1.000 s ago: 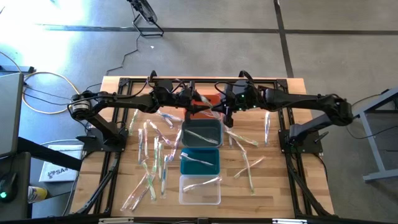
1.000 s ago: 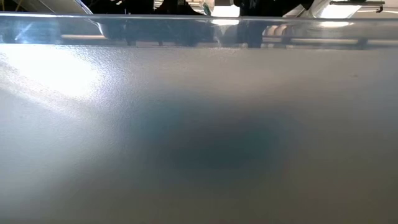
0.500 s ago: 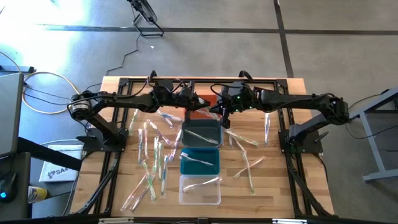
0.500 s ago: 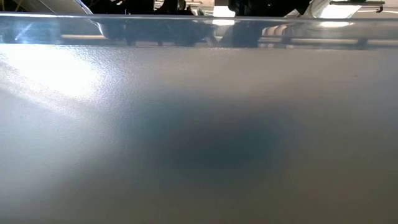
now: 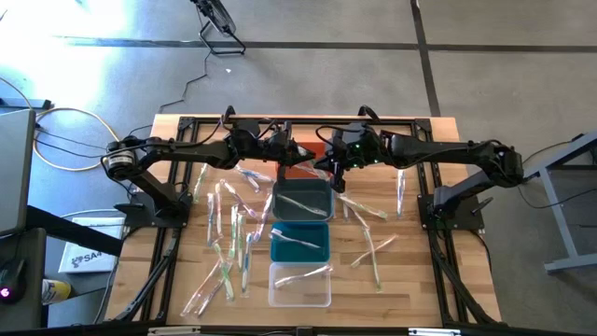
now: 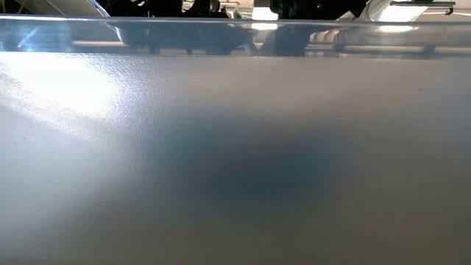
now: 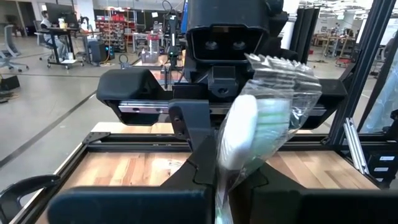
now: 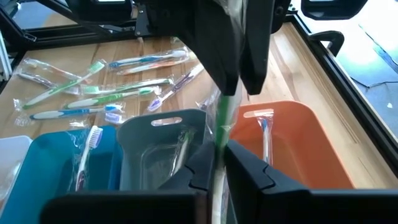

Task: Pick & Place Toothbrushes
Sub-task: Put the green toothbrush into the green bin

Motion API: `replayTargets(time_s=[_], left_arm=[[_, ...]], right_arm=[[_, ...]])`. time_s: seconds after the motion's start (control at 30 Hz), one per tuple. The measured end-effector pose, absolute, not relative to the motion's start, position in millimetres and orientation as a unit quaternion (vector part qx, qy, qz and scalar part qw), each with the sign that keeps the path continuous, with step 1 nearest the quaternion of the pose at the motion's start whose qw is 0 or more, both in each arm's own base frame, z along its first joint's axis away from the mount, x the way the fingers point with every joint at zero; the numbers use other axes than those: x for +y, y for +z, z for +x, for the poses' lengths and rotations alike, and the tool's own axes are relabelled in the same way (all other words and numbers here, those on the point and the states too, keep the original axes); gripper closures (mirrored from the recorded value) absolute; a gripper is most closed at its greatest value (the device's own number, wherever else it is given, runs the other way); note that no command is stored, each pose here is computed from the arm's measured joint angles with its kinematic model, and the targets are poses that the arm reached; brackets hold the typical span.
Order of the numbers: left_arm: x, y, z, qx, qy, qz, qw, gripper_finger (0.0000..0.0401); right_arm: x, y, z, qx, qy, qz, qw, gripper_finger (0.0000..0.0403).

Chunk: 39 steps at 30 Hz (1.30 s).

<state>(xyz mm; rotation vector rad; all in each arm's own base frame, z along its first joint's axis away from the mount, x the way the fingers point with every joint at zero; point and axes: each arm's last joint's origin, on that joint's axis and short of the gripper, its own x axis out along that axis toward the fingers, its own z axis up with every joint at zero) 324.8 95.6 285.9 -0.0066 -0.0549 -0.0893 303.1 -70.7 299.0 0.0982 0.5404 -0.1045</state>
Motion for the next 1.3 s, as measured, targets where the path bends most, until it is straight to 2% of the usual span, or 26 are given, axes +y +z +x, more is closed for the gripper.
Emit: replayTargets(time_s=[0.47,0.83,1.17,1.3], left_arm=[[95.5,285.0,324.8,-0.023,-0.046,-0.003,0.999,0.0393],[94.6,285.1,324.8,-0.024,-0.06,-0.001,0.998,0.0393],[94.5,285.1,324.7,-0.024,-0.064,-0.003,0.998,0.0393],[92.7,281.5,324.5,-0.006,-0.095,-0.012,0.995,0.0393]], right_arm=[[-70.8,300.0,302.7,0.263,-0.058,0.064,0.961,0.0366],[-65.8,322.1,280.0,0.246,-0.067,0.072,0.964,0.0365],[-63.9,331.6,247.4,0.29,-0.167,0.048,0.941,0.031],[-61.4,330.6,227.4,0.339,-0.207,0.042,0.917,0.0306]])
